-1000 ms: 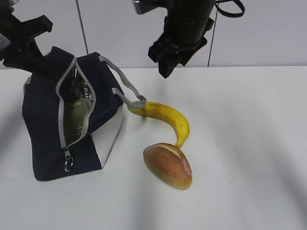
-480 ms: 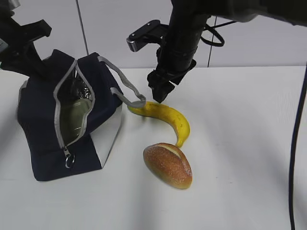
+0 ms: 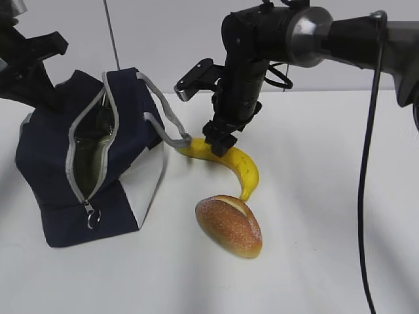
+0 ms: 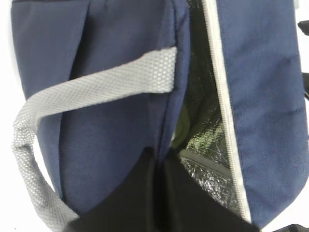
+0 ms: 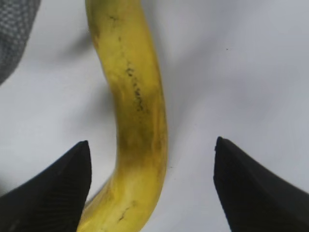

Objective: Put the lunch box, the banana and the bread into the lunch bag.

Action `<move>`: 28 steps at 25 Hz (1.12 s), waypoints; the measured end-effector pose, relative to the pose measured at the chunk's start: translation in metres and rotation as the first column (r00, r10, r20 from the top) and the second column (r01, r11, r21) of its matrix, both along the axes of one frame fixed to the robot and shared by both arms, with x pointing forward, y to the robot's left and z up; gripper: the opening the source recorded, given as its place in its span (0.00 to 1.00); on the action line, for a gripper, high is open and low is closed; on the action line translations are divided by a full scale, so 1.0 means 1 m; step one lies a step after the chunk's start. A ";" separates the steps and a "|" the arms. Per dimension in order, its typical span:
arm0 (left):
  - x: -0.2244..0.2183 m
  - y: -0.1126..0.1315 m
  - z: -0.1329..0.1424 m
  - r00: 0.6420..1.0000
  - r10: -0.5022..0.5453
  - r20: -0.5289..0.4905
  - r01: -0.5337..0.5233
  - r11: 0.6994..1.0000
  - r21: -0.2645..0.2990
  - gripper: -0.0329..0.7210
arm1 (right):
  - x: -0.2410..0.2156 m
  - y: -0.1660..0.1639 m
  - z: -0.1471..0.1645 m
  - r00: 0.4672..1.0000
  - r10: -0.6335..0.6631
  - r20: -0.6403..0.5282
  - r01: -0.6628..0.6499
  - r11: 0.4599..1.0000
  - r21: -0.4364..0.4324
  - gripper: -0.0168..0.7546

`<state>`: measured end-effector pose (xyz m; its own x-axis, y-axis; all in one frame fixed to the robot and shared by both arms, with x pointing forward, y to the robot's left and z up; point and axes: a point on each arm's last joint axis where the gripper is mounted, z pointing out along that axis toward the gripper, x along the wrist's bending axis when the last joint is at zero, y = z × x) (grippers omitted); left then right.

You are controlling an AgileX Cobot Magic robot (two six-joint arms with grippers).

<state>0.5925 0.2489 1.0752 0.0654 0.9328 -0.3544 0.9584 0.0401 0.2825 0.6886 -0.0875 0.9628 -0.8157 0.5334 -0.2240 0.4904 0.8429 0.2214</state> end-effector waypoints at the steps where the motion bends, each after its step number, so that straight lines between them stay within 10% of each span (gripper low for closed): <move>1: 0.000 0.000 0.000 1.000 0.000 0.000 0.000 1.000 0.000 0.04 | 0.002 -0.001 -0.002 1.000 0.000 0.007 0.000 1.000 -0.006 0.78; 15: 0.000 0.000 0.000 1.000 -0.004 -0.002 0.004 1.000 0.005 0.04 | 0.013 -0.013 -0.034 0.998 -0.050 -0.042 0.050 0.999 0.020 0.76; 28: 0.000 0.000 0.000 1.000 -0.004 -0.003 0.004 1.000 0.005 0.04 | 0.012 -0.010 -0.037 0.997 -0.036 -0.064 0.039 0.998 0.050 0.39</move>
<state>0.5921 0.2492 1.0749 0.0680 0.9342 -0.3502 0.9594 0.0350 0.2798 0.7006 -0.0970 0.9261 -0.8066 0.5732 -0.1446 0.5357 0.8122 0.2312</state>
